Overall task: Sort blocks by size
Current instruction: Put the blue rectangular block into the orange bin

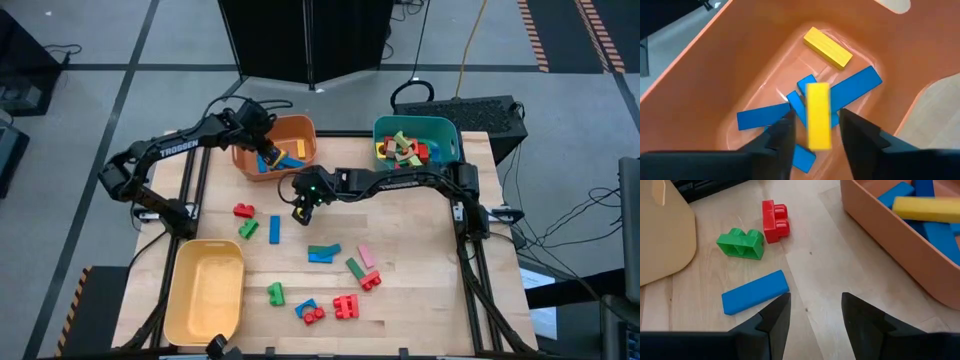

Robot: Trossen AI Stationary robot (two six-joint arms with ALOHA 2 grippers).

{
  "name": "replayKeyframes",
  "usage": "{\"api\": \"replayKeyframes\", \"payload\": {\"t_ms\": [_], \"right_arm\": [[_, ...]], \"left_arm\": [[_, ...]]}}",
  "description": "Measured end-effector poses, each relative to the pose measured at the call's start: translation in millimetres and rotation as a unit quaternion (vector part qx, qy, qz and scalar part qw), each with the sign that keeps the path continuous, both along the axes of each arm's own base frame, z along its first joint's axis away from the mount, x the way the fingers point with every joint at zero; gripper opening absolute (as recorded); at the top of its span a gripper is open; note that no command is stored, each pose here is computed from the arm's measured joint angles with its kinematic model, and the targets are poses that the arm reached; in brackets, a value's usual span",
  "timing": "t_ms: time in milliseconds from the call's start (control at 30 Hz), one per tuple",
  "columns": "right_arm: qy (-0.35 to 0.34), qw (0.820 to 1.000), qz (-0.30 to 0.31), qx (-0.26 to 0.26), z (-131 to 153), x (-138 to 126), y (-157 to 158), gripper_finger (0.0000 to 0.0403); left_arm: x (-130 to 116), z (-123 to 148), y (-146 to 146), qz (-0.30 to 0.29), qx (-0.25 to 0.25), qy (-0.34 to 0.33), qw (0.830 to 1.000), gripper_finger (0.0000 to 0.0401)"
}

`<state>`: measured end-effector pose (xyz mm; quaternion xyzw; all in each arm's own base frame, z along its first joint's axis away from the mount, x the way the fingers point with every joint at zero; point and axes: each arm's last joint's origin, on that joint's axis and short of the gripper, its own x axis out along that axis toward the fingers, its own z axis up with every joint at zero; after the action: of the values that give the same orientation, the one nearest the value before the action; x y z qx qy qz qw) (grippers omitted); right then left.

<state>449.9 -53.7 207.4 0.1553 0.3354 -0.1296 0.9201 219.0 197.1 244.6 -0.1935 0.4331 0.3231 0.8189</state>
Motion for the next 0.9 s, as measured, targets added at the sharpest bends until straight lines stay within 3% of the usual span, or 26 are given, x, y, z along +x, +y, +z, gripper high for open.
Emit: {"api": "replayKeyframes", "payload": {"t_ms": [133,400,633,900], "right_arm": [[0.0,1.0,-0.001,0.001,0,0,0,0.0162],[0.004,1.0,0.021,-0.019,0,0,5,0.0162],[0.017,0.98,0.155,-0.12,-10,6,16,0.0162],[0.034,0.945,0.268,-0.184,-20,7,20,0.0162]], "left_arm": [[0,0,0,0.009,-0.003,-0.002,1.0,0.0176],[-3,2,-6,-0.007,-0.032,-0.007,0.999,0.0179],[-15,24,-19,-0.009,-0.018,-0.033,0.999,0.018],[-36,52,-41,0.05,-0.025,-0.073,0.996,0.018]]}}
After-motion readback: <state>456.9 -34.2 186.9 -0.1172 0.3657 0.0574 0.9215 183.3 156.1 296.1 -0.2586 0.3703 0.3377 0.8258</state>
